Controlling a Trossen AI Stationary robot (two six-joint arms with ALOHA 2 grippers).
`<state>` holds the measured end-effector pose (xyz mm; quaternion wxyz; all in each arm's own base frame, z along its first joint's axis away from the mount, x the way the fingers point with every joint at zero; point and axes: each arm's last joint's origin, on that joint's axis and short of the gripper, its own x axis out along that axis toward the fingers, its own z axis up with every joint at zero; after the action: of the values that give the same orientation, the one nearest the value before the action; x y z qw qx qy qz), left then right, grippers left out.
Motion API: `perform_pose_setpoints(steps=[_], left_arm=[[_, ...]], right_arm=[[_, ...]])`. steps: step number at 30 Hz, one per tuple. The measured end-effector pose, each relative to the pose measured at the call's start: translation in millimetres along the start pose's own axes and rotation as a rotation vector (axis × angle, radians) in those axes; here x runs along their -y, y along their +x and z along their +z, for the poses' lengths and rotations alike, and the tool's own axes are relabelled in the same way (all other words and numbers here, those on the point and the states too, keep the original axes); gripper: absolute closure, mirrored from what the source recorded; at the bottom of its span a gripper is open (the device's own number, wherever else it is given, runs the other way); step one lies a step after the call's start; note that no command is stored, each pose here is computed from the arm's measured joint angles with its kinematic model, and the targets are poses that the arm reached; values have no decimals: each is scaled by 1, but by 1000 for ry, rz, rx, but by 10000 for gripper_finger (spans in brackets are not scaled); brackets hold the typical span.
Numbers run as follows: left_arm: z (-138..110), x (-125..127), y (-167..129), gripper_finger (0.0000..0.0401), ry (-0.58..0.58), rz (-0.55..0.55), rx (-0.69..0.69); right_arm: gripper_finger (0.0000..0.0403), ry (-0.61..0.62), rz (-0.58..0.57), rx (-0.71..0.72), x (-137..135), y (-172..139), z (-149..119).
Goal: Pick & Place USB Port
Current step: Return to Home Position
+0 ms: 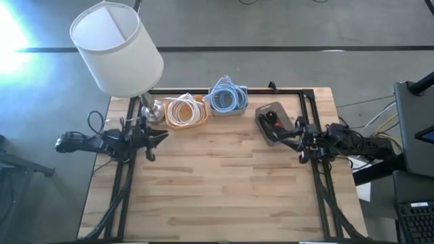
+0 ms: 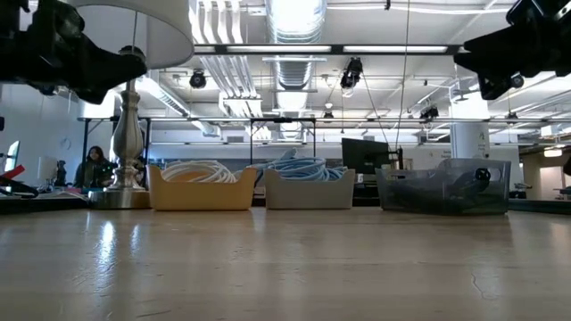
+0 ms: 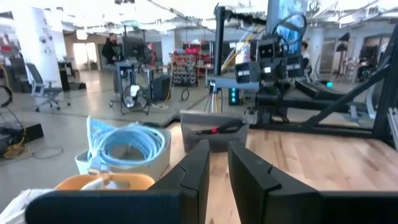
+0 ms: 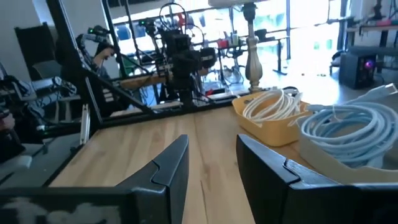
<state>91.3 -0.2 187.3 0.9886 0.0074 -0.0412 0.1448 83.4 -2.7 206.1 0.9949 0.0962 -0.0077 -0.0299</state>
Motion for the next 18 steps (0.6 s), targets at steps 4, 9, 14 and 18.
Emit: perform_pose_setpoints(steps=[4, 9, 14, 18], left_arm=[[-10, 1, 2, 339, 15, 1, 16], [-13, 2, 2, 339, 17, 0, 3], [-13, 2, 2, 339, 27, 0, 7], [-14, 2, 2, 339, 17, -1, -11]], right_arm=[[270, -28, 17, -17, 0, 1, -3], [265, -49, 17, -24, 1, 2, -7], [266, -70, 17, -13, 2, 6, -16], [271, -88, 19, 10, 4, 10, -25]])
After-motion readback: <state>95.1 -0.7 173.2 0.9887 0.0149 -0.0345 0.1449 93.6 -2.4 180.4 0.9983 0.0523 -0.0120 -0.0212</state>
